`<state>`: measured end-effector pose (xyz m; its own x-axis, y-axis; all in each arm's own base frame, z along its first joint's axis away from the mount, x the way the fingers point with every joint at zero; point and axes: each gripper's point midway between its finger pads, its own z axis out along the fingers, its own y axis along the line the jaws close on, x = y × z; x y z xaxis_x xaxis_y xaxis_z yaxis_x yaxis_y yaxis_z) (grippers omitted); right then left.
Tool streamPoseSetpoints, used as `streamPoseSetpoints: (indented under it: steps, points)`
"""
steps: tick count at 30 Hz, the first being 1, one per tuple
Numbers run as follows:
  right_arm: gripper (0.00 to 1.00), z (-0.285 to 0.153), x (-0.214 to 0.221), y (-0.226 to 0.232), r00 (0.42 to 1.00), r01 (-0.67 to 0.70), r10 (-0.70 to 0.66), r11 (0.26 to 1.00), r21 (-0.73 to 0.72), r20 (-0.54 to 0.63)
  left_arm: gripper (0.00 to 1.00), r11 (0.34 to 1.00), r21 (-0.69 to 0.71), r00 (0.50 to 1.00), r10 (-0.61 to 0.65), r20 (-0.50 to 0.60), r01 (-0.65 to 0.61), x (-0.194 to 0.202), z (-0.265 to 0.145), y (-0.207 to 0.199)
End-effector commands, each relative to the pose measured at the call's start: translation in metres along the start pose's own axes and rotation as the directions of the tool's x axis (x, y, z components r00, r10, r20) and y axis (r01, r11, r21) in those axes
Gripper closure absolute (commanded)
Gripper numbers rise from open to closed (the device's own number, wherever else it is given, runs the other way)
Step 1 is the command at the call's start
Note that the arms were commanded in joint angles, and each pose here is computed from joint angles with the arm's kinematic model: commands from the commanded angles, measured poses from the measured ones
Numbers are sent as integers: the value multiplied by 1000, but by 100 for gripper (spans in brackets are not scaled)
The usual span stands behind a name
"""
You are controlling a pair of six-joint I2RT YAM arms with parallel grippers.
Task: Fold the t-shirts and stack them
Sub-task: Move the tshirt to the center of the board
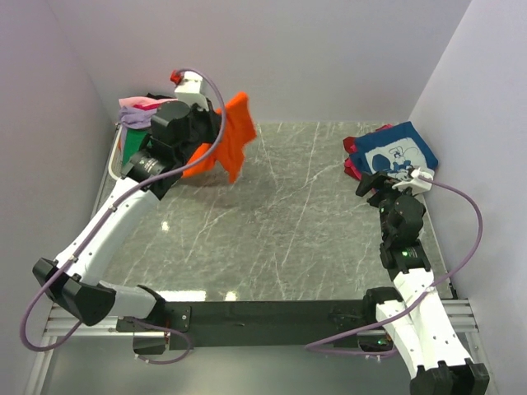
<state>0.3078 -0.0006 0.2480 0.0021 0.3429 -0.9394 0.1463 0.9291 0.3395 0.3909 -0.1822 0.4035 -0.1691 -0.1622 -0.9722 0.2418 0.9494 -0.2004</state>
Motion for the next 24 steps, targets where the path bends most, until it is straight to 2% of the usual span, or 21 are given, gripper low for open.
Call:
streamPoseSetpoints:
  steps: [1, 4, 7, 8, 10, 11, 13, 14, 16, 19, 20, 22, 24]
  points:
    - [13, -3, -27, 11, 998, -11, 13, 999, -31, 59, 100, 976, 212, 998, -59, 32, 51, -15, -20, -46]
    - [13, -2, -25, 12, 999, -11, 12, 999, -33, 50, 100, 971, 228, 998, -62, -21, 65, 6, -15, -53]
    - [13, -3, -25, 14, 999, -12, 14, 999, -46, 45, 100, 973, 219, 992, -52, -112, 76, 47, 0, -54]
    - [13, -3, -25, 15, 999, -11, 14, 999, -50, 43, 100, 979, 190, 986, -46, -161, 76, 73, 7, -49]
    - [13, -4, -22, 17, 999, -9, 11, 998, -64, 35, 99, 984, 159, 979, -48, -199, 80, 95, 14, -43]
    - [13, -4, -21, 18, 1000, -8, 10, 997, -71, 29, 92, 991, 117, 971, -41, -234, 70, 116, 20, -35]
    - [14, -2, -18, 22, 1000, -8, 9, 996, -89, 14, 80, 995, 79, 966, -39, -257, 61, 131, 26, -27]
    - [14, -3, -15, 30, 1000, -9, 9, 992, -127, -2, 70, 997, 63, 960, -33, -280, 52, 144, 30, -23]
    - [14, 0, -9, 40, 1000, -15, 10, 986, -167, -29, 64, 998, 53, 956, -27, -292, 45, 153, 33, -21]
    - [15, 1, 8, 67, 997, -8, -12, 971, -240, -83, 44, 997, 58, 953, -32, -300, 52, 158, 34, -22]
    - [15, 0, 12, 75, 996, -1, -23, 966, -257, -91, 23, 996, 63, 956, -34, -293, 55, 155, 33, -23]
    - [15, -3, 28, 102, 989, 15, -59, 950, -312, -133, 15, 995, 72, 958, -41, -285, 65, 152, 29, -24]
    - [16, -7, 49, 128, 978, -24, -60, 920, -392, -201, 15, 995, 68, 962, -51, -269, 71, 149, 21, -21]
